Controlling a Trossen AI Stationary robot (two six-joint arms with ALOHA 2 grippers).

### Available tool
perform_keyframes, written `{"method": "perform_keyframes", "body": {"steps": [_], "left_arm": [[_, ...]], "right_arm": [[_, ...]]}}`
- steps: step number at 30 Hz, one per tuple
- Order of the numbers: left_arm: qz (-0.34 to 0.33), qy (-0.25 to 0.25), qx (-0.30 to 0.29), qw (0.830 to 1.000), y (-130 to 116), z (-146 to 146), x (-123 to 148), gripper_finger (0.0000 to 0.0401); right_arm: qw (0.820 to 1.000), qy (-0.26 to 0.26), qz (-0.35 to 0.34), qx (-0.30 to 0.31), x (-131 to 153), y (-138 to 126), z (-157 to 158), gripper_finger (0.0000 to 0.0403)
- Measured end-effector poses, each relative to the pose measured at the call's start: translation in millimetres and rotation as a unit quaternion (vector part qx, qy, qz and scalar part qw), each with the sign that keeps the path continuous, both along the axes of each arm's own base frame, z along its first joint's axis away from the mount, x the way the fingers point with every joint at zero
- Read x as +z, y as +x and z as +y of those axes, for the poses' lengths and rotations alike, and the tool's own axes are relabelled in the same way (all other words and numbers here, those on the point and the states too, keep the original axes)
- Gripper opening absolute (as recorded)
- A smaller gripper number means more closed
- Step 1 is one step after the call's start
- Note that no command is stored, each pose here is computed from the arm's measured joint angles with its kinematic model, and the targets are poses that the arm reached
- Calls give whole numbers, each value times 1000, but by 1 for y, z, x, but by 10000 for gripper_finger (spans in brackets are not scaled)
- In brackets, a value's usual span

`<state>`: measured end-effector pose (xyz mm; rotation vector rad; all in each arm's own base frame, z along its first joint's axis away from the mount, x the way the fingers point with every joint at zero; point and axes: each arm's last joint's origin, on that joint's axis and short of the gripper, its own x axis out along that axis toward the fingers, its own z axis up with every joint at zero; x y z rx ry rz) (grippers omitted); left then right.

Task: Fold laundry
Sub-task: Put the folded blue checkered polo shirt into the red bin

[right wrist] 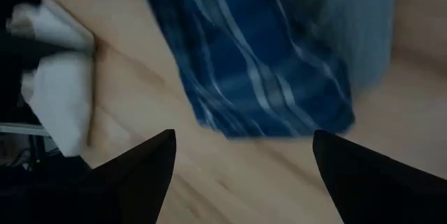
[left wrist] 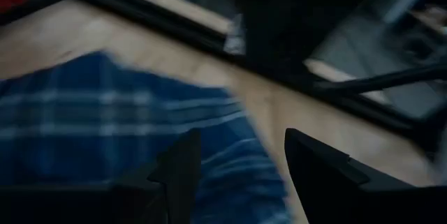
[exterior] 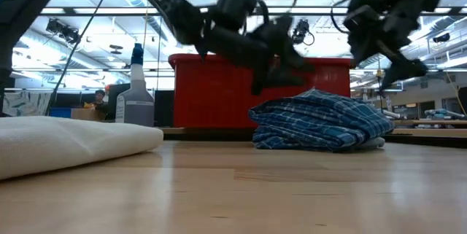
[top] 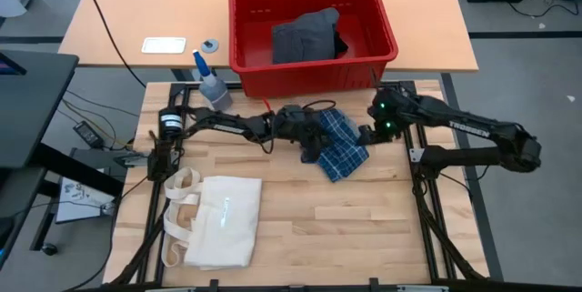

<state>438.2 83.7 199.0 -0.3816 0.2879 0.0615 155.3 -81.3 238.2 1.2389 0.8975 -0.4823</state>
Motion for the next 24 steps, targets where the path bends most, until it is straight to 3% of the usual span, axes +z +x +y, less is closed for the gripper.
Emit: {"method": "perform_keyframes", "body": {"steps": [4,8,14,18,21,24], "left_arm": [[36,6,47,998,5,10,-32,210],[107,-17,57,992,3,17,-65,210],[134,-22,36,990,1,19,-75,210],[134,-23,34,990,1,19,-76,210],[145,-28,30,989,0,18,-78,210],[152,-29,27,988,0,15,-80,210]], "right_arm": [[999,28,13,-10,-21,-10,13,343],[999,-37,-3,-22,-41,-11,15,343],[996,-47,-62,-45,-73,-4,12,343],[992,-60,-92,-56,-79,3,10,343],[984,-28,-167,-59,-71,15,7,343],[958,33,-281,-47,-51,28,7,341]]}}
